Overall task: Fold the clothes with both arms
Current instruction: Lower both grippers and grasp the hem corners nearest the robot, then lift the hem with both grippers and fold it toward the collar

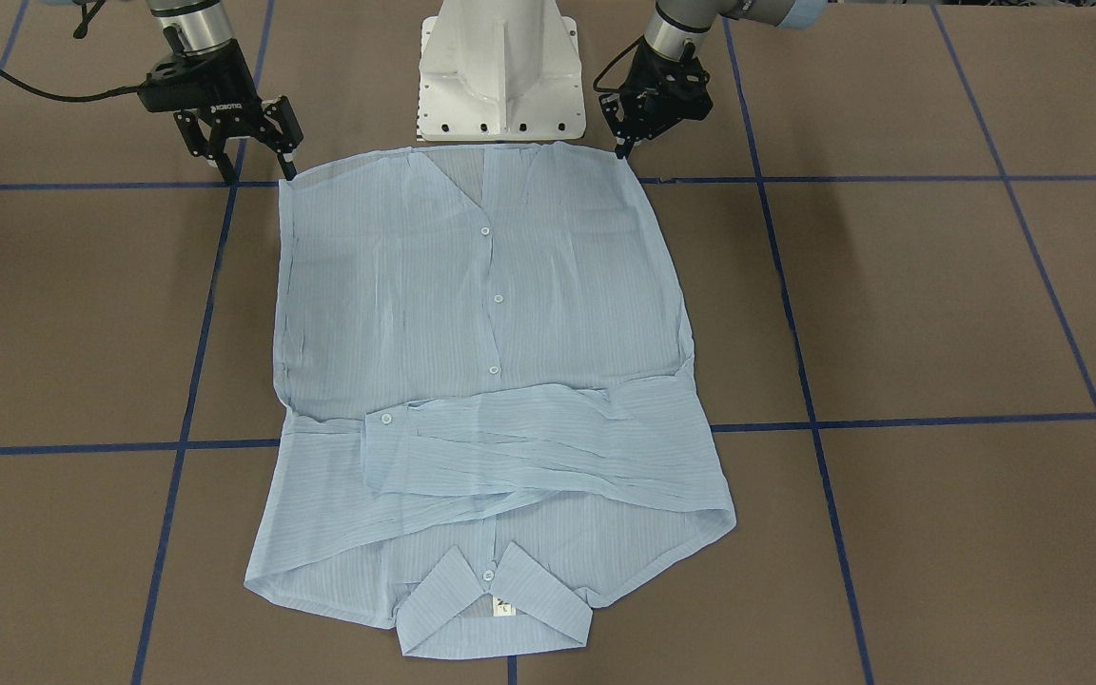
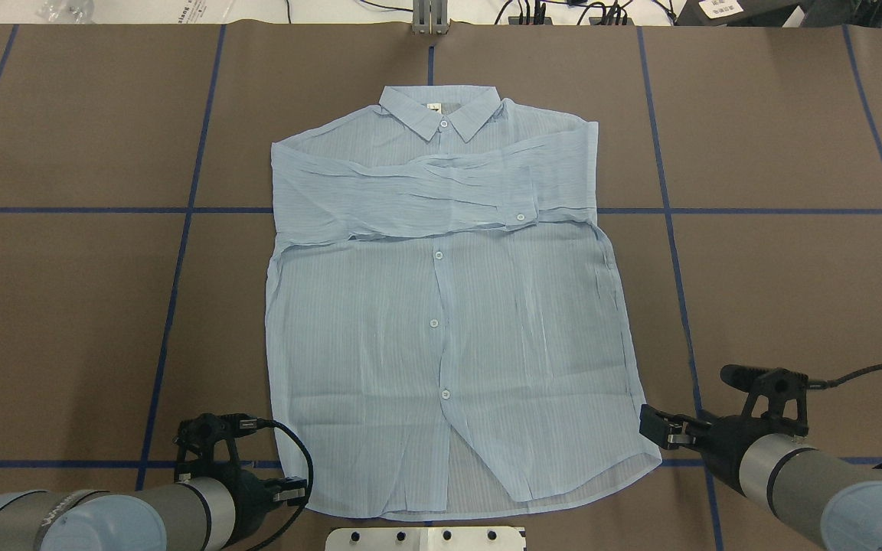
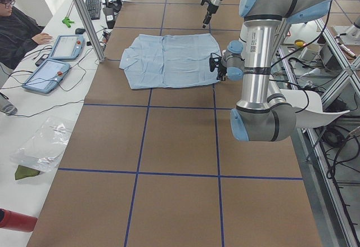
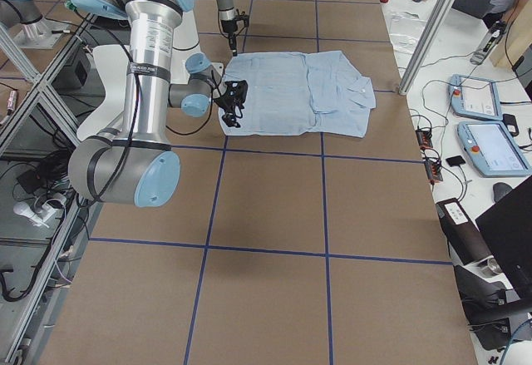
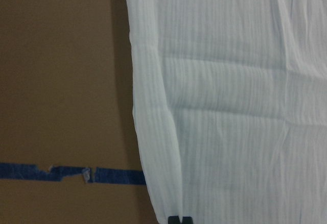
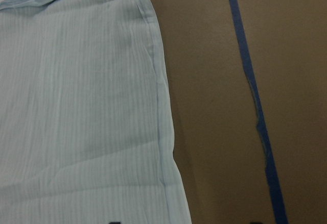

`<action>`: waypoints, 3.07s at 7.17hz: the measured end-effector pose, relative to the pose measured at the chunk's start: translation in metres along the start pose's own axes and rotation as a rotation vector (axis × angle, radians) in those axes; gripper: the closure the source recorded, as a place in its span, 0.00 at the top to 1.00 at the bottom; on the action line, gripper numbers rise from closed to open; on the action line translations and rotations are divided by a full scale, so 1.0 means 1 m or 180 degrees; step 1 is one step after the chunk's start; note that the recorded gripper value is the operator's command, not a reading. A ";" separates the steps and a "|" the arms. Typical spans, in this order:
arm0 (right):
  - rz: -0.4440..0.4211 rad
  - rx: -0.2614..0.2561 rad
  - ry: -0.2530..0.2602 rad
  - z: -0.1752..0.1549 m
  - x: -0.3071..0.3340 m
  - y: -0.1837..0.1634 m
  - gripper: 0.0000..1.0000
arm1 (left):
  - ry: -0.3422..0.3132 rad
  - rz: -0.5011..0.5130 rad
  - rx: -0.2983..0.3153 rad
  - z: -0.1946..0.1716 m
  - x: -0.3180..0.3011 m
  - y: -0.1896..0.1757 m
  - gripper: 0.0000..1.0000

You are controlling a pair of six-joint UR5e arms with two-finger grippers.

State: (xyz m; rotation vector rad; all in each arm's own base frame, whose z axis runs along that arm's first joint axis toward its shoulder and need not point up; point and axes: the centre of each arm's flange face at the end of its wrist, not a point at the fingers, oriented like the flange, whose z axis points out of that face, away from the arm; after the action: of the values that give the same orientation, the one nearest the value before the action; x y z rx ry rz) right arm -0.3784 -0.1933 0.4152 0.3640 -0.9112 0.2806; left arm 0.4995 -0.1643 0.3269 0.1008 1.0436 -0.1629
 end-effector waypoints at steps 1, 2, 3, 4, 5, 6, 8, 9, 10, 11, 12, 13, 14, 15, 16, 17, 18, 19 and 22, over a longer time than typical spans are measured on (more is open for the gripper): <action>0.0024 0.0043 -0.0001 0.006 0.005 0.009 0.48 | 0.0009 -0.0001 0.0006 -0.001 0.001 0.000 0.00; 0.0034 0.0061 0.0004 0.010 0.007 0.015 0.46 | 0.0019 -0.0003 0.0009 -0.002 0.002 -0.001 0.00; 0.0038 0.0081 0.0010 0.013 0.009 0.021 0.43 | 0.0037 -0.0007 0.0013 -0.005 0.003 -0.002 0.00; 0.0027 0.0099 0.0010 0.015 0.009 0.027 0.43 | 0.0049 -0.0011 0.0019 -0.007 0.004 -0.003 0.00; 0.0001 0.0109 0.0012 0.017 0.010 0.033 0.43 | 0.0051 -0.0015 0.0027 -0.008 0.004 -0.004 0.00; -0.0034 0.0121 0.0024 0.021 0.011 0.040 0.43 | 0.0051 -0.0017 0.0035 -0.009 0.004 -0.006 0.00; -0.0086 0.0150 0.0028 0.030 0.008 0.052 0.43 | 0.0053 -0.0017 0.0042 -0.010 0.004 -0.007 0.00; -0.0113 0.0171 0.0033 0.033 0.008 0.057 0.42 | 0.0053 -0.0016 0.0044 -0.010 0.003 -0.008 0.00; -0.0145 0.0189 0.0040 0.036 0.008 0.062 0.38 | 0.0052 -0.0017 0.0045 -0.010 0.003 -0.008 0.00; -0.0168 0.0193 0.0039 0.037 0.009 0.067 0.28 | 0.0051 -0.0017 0.0046 -0.010 0.003 -0.008 0.00; -0.0182 0.0195 0.0035 0.037 0.009 0.069 0.18 | 0.0050 -0.0017 0.0046 -0.010 0.003 -0.008 0.00; -0.0186 0.0192 0.0029 0.037 0.008 0.071 0.12 | 0.0050 -0.0017 0.0046 -0.010 0.003 -0.008 0.00; -0.0187 0.0188 0.0018 0.036 0.007 0.072 0.07 | 0.0050 -0.0017 0.0046 -0.010 0.003 -0.008 0.00; -0.0189 0.0182 0.0009 0.035 0.006 0.073 0.00 | 0.0050 -0.0017 0.0046 -0.010 0.003 -0.008 0.00; -0.0177 0.0175 0.0001 0.034 0.005 0.074 0.00 | 0.0051 -0.0017 0.0046 -0.010 0.003 -0.008 0.00; -0.0133 0.0169 -0.0010 0.033 0.005 0.075 0.00 | 0.0053 -0.0017 0.0046 -0.010 0.003 -0.008 0.00; -0.0065 0.0163 -0.0053 0.027 -0.001 0.072 0.00 | 0.0076 -0.0019 0.0044 -0.013 0.005 -0.008 0.00; 0.0012 0.0148 -0.0138 0.010 -0.011 0.063 0.00 | 0.0160 -0.0025 0.0034 -0.027 0.011 -0.010 0.00; 0.0170 -0.0073 -0.0351 -0.081 -0.056 0.023 0.00 | 0.0528 -0.0044 -0.0147 -0.156 0.042 -0.018 0.00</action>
State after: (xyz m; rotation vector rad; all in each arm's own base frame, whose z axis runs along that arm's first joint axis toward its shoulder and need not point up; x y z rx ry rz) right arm -0.3621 -0.1433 0.3291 0.3369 -1.0327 0.3011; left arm 0.3842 -0.1605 0.2120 0.0661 1.2131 -0.1447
